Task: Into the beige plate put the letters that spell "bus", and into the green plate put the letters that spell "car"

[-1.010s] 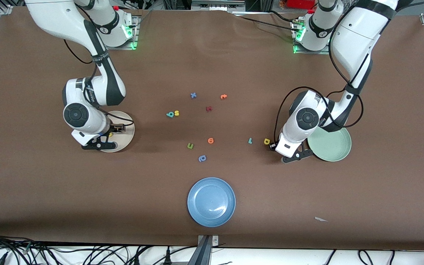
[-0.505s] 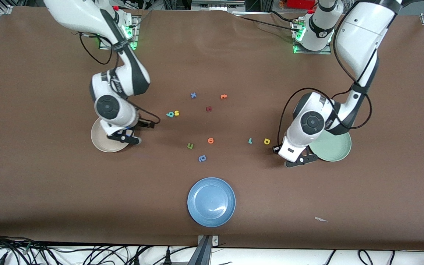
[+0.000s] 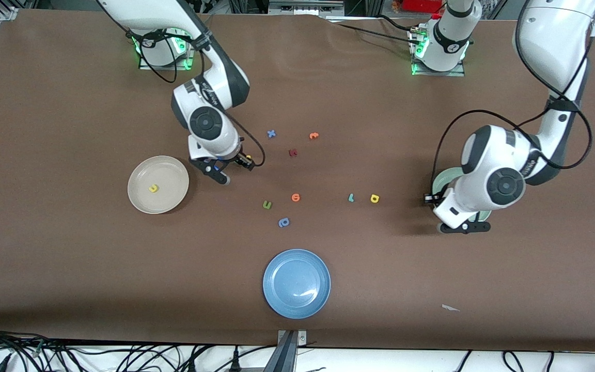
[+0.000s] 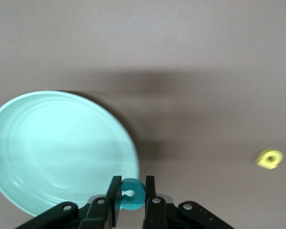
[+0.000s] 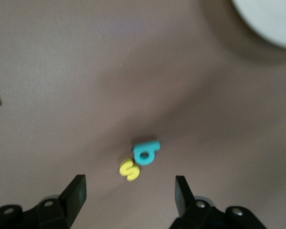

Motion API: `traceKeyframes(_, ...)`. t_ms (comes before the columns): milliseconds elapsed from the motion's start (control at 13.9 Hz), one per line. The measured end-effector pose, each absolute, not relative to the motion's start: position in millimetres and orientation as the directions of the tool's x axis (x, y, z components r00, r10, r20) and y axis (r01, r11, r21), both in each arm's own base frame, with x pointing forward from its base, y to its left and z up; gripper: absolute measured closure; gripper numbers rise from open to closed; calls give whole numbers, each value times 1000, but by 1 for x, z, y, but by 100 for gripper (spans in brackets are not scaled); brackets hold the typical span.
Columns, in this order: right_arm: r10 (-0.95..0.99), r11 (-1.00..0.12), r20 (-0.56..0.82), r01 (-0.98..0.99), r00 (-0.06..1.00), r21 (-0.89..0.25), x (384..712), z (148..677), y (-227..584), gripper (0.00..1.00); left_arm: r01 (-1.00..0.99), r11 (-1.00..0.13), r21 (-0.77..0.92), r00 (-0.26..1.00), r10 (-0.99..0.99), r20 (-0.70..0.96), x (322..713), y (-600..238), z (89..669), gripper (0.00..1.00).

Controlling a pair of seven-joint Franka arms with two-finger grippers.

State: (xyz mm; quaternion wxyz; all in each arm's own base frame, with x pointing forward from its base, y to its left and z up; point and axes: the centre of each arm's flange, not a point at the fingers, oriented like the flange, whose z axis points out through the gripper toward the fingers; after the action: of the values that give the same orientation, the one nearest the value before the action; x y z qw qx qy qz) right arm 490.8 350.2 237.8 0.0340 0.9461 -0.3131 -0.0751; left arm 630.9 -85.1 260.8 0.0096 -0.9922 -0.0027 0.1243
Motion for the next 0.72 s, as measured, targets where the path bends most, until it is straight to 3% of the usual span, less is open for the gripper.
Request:
traceKeyframes(144,-649,-761,-112,-637,753,122,488,227,348,43,-21,-1000,-3,959,-19,-284,625,-59,242,77)
traceKeyframes(505,-804,-594,-80,-788,590,162,490,202,334,45,-18,-1000,14,929,-21,-370,613,-47,187,76)
traceKeyframes(721,-839,-544,-68,-827,540,144,482,191,332,45,-8,-1000,15,928,-13,-372,614,-41,186,52)
